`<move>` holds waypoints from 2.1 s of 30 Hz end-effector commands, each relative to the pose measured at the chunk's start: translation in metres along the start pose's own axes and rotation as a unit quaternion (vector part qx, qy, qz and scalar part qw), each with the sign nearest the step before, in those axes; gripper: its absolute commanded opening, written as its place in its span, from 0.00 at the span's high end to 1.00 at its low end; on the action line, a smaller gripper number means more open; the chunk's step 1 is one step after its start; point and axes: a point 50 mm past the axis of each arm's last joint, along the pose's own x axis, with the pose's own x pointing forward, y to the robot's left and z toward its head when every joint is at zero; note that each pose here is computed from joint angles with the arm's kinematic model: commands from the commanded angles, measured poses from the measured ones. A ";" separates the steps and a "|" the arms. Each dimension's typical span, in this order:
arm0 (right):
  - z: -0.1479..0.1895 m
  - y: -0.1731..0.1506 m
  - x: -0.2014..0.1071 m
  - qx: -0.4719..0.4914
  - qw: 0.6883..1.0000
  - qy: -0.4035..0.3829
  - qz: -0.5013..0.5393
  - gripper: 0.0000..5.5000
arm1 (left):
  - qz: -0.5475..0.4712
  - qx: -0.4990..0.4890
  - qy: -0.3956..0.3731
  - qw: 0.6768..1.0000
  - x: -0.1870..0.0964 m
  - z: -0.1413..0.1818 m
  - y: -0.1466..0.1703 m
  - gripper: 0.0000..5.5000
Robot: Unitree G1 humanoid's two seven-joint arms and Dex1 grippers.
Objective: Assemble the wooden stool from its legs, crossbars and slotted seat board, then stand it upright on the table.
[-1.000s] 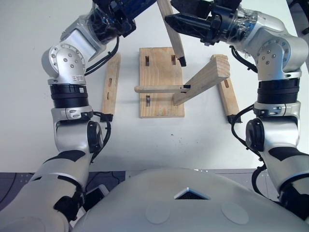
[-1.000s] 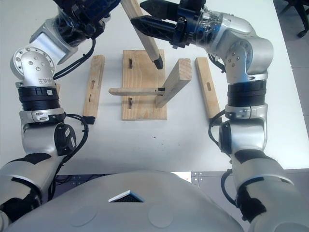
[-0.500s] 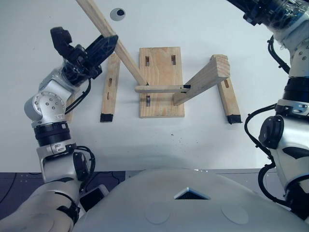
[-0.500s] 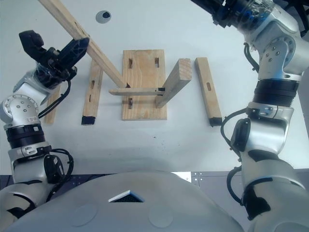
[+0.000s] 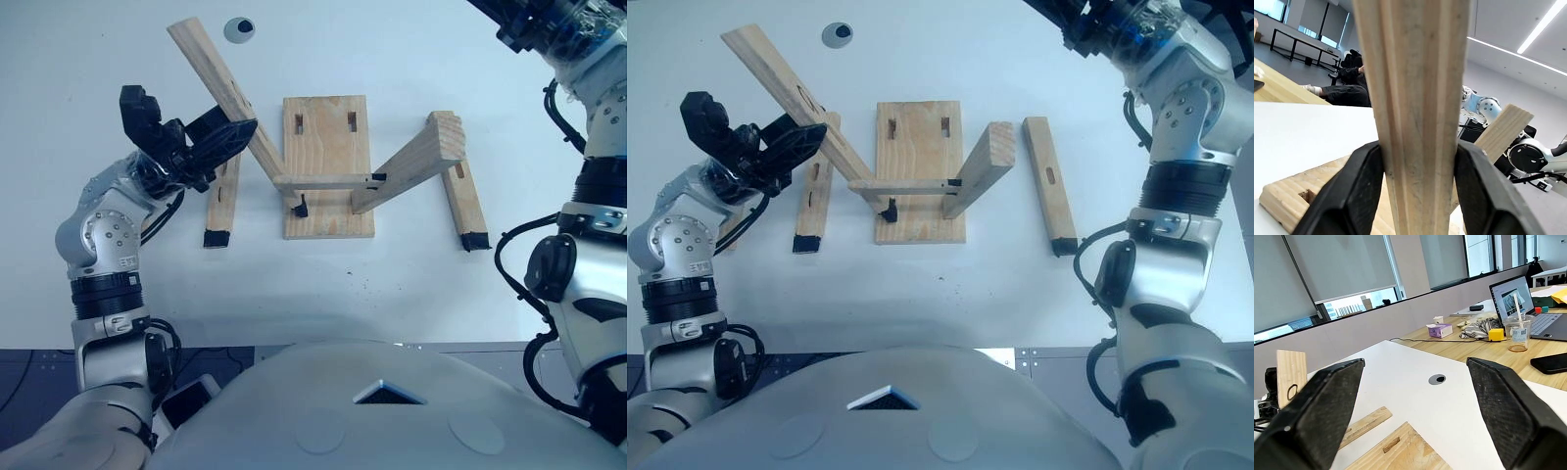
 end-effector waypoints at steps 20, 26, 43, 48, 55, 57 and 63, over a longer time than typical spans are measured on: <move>-0.011 0.000 0.001 -0.014 1.000 0.015 -0.011 0.30 | -0.007 0.072 0.076 0.994 -0.005 0.000 0.000 0.63; -0.015 0.001 0.000 -0.013 1.000 0.020 -0.014 0.30 | -0.030 0.132 0.120 0.983 -0.015 -0.009 -0.008 0.63; -0.021 0.002 -0.001 -0.011 0.999 0.030 -0.017 0.30 | -0.024 0.124 0.137 0.983 -0.035 -0.031 -0.028 0.63; -0.023 0.001 -0.002 -0.011 0.999 0.031 -0.021 0.30 | -0.051 0.157 0.149 0.975 -0.028 -0.027 -0.034 0.63; -0.027 0.001 -0.003 -0.010 0.999 0.031 -0.027 0.30 | -0.084 0.182 0.162 0.966 -0.018 -0.022 -0.036 0.63; -0.028 0.000 -0.004 -0.011 0.999 0.030 -0.029 0.30 | -0.090 0.180 0.163 0.966 -0.016 -0.021 -0.035 0.63; -0.030 -0.001 -0.002 -0.011 0.999 0.031 -0.029 0.30 | -0.098 0.151 0.160 0.971 -0.006 -0.021 -0.027 0.63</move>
